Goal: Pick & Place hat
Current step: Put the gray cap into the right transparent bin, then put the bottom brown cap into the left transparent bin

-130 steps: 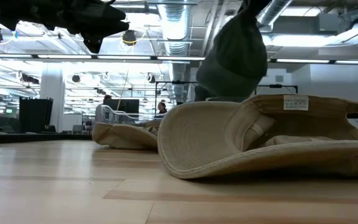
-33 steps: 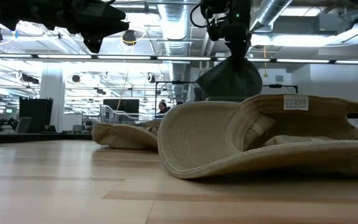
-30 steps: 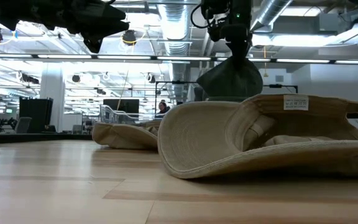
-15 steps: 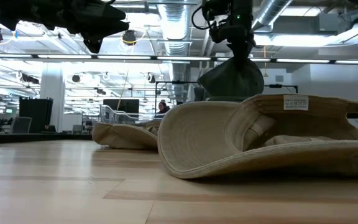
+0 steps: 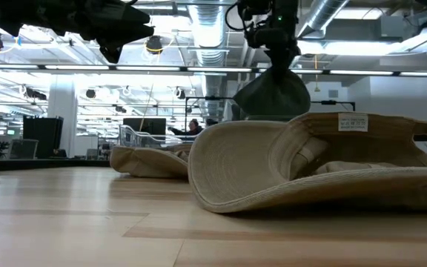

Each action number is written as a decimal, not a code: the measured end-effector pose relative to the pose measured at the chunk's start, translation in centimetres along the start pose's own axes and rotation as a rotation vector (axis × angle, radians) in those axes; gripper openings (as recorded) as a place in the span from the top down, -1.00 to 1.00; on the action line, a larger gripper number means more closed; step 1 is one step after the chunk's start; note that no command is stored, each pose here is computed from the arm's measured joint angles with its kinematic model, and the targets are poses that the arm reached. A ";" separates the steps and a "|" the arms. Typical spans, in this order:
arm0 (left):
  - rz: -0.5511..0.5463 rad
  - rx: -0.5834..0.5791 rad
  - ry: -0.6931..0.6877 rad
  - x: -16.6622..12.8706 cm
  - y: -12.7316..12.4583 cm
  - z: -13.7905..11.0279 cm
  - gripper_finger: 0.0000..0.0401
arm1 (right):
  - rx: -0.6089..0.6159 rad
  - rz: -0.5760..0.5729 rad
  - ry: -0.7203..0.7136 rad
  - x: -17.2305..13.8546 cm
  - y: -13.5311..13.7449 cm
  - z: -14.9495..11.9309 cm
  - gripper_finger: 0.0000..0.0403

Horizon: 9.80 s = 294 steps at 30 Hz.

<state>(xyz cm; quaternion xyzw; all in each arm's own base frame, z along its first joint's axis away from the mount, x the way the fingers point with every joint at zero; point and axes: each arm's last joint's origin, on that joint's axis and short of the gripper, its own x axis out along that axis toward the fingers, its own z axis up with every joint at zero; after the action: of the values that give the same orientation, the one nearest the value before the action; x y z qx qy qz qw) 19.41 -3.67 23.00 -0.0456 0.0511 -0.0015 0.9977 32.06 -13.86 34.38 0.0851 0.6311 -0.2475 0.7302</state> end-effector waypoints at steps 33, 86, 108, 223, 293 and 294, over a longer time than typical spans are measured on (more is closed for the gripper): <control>-0.014 -0.002 0.001 0.0 -0.3 0.0 0.41 | -0.106 -0.092 0.072 4.6 0.2 2.3 0.93; -0.012 0.000 0.009 0.0 -0.2 -0.1 0.41 | -0.456 0.160 -0.350 -2.9 4.4 1.2 0.99; -0.012 0.007 0.010 0.0 -0.2 -0.1 0.41 | -0.414 -0.050 -0.191 6.3 6.3 4.7 1.00; -0.017 0.006 0.009 -0.1 -0.3 -0.1 0.41 | -0.204 0.242 -0.379 -0.5 -9.7 -0.1 1.00; -0.117 -0.311 0.088 11.1 -6.9 -9.5 0.41 | 0.020 0.376 -0.996 5.1 25.1 -31.4 1.00; -0.116 -0.321 0.088 11.2 -6.9 -9.5 0.41 | 0.018 0.388 -1.012 4.9 25.2 -31.9 1.00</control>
<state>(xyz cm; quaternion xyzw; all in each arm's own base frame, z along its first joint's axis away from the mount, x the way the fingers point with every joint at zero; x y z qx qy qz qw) 29.59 -11.48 13.12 -0.2069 0.0918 -0.0528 0.9726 16.21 20.60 18.86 0.0764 0.1710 -0.1233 0.9745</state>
